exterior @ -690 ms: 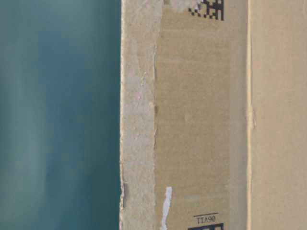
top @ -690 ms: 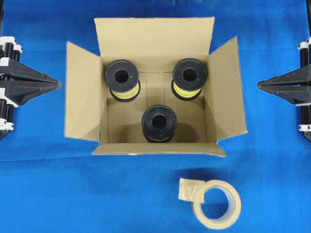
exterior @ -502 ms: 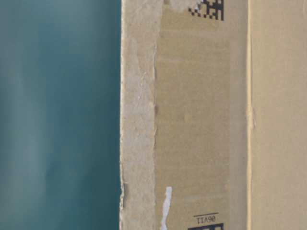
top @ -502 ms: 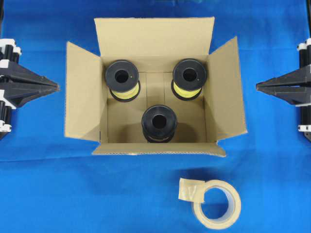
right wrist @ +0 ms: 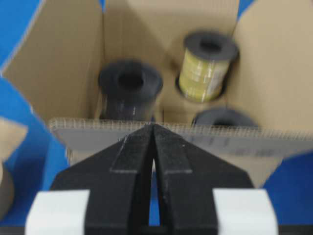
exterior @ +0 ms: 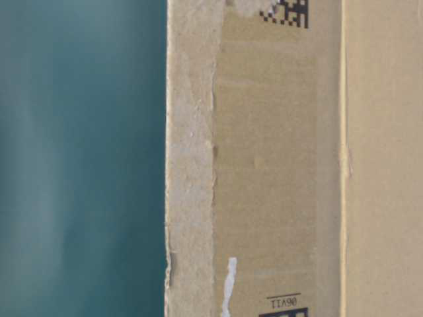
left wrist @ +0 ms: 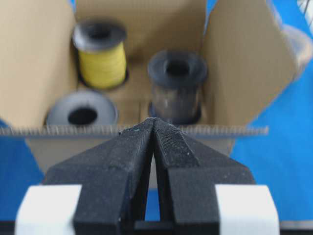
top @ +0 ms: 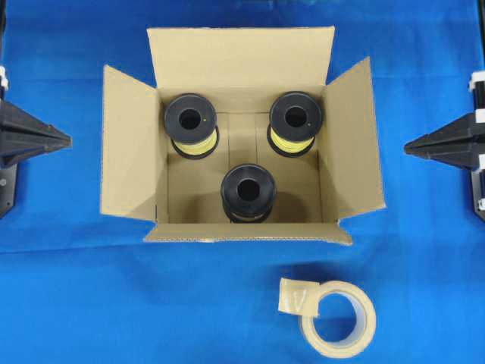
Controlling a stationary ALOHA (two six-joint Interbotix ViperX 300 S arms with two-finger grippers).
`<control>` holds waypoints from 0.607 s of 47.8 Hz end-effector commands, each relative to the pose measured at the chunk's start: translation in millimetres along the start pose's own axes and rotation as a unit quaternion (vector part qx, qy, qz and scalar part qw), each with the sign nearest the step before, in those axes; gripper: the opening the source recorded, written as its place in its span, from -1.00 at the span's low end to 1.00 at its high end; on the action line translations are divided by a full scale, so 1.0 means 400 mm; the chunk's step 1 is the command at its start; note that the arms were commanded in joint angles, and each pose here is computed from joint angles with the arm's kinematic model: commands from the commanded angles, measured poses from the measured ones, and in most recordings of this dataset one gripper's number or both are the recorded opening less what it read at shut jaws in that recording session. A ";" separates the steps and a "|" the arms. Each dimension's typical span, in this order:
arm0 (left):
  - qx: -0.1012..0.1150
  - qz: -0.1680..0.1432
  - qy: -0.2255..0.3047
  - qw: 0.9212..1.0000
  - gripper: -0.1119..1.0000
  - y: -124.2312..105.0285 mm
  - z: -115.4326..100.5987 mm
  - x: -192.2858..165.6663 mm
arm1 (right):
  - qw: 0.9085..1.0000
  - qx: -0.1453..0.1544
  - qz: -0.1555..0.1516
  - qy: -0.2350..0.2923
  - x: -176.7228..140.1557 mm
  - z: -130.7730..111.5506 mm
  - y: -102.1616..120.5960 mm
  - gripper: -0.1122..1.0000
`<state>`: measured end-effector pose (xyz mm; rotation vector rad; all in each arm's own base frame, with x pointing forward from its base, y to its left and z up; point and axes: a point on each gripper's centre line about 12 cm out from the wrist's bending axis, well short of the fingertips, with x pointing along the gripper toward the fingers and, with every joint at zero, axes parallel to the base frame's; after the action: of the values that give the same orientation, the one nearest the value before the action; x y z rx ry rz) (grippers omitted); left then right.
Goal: Close the cardboard box.
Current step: 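Move both grippers inward toward the left and right box side flaps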
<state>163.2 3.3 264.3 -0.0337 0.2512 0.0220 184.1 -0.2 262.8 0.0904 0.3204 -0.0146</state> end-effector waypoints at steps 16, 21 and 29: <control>0.004 0.004 0.079 0.997 -0.79 0.006 -0.109 0.048 | 0.996 0.003 -0.010 0.088 0.065 -0.111 -0.012 -0.79; 0.004 0.005 0.086 0.996 -0.79 0.007 -0.126 0.059 | 0.995 0.006 -0.014 0.097 0.082 -0.127 -0.017 -0.79; 0.004 0.006 0.084 0.996 -0.79 0.007 -0.134 0.072 | 0.995 0.007 -0.017 0.096 0.098 -0.131 -0.021 -0.79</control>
<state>173.4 4.0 202.8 -0.0259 0.4369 0.0259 199.7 -3.2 195.8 0.0947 0.5374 -0.0395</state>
